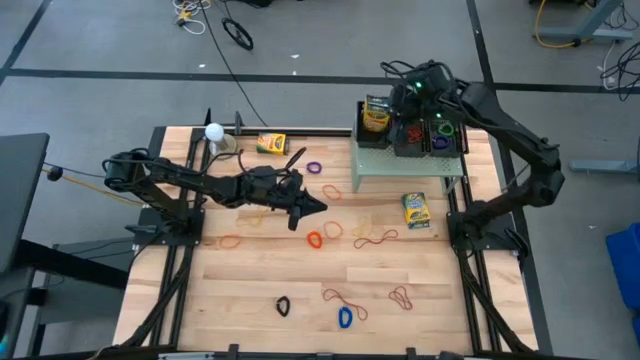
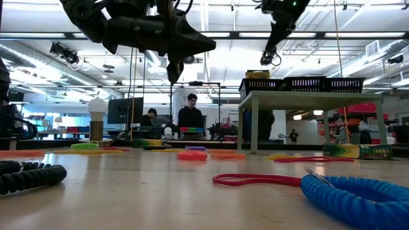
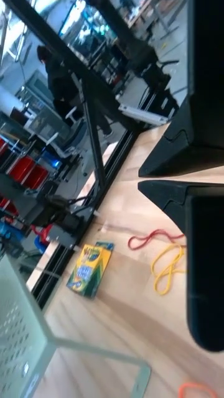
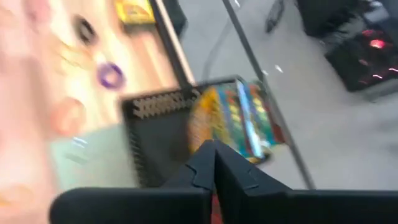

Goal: Pick & Place Office Desk Supplies
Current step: Put the orange spring keychain into the right black basket on the shelf

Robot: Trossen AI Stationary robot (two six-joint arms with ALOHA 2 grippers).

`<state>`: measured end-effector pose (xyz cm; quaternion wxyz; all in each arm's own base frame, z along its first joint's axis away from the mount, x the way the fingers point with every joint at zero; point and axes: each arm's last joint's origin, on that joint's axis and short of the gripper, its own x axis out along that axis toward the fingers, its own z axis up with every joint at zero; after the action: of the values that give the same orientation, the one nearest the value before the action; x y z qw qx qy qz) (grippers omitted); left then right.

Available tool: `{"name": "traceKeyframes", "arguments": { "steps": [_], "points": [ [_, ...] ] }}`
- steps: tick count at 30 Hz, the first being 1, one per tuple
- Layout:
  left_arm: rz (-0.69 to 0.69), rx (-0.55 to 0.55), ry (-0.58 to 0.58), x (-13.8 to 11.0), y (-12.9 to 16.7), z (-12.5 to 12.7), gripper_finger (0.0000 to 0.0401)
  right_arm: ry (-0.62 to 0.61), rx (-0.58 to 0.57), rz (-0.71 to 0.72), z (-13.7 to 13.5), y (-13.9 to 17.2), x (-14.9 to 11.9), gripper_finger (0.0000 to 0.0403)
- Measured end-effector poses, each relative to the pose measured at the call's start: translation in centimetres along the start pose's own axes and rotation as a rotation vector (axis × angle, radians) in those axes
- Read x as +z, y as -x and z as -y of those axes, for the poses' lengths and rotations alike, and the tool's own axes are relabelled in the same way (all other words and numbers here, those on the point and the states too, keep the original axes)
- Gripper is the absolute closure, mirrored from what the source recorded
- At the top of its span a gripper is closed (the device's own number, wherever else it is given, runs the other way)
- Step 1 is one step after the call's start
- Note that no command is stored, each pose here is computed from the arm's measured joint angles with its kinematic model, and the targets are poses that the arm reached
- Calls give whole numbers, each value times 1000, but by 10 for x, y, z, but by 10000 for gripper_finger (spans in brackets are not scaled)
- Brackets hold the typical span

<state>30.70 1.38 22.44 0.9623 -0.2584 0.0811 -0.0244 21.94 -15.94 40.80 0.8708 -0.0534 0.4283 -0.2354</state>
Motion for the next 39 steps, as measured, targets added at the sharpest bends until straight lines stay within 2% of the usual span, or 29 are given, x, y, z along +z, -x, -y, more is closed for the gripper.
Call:
{"name": "traceKeyframes", "arguments": {
  "steps": [8, 13, 17, 23, 26, 31, 35, 39],
  "points": [
    [30, 81, -26, 1, 1, -3, 389, -123, 104, 221, -46, 12, -19, 396],
    [8, 185, -29, 5, 11, -4, 393, -203, 163, 315, -84, 22, -39, 399],
    [-80, 299, -42, 5, 24, -3, 393, -238, 166, 318, -112, 27, -56, 399],
    [-271, 488, -52, 11, 35, 0, 388, -291, 228, 321, -150, 15, -75, 400],
    [-314, 514, -43, 17, 32, 2, 370, -325, 289, 338, -168, 5, -84, 399],
    [-400, 510, 24, 4, 19, -5, 322, -429, 402, 320, -198, -1, -102, 400],
    [-481, 515, 74, -16, 4, -14, 273, -429, 373, 323, -212, 1, -112, 400],
    [-572, 477, -23, -41, -10, -12, 230, -420, 351, 327, -214, 2, -115, 400]
  ]
}}
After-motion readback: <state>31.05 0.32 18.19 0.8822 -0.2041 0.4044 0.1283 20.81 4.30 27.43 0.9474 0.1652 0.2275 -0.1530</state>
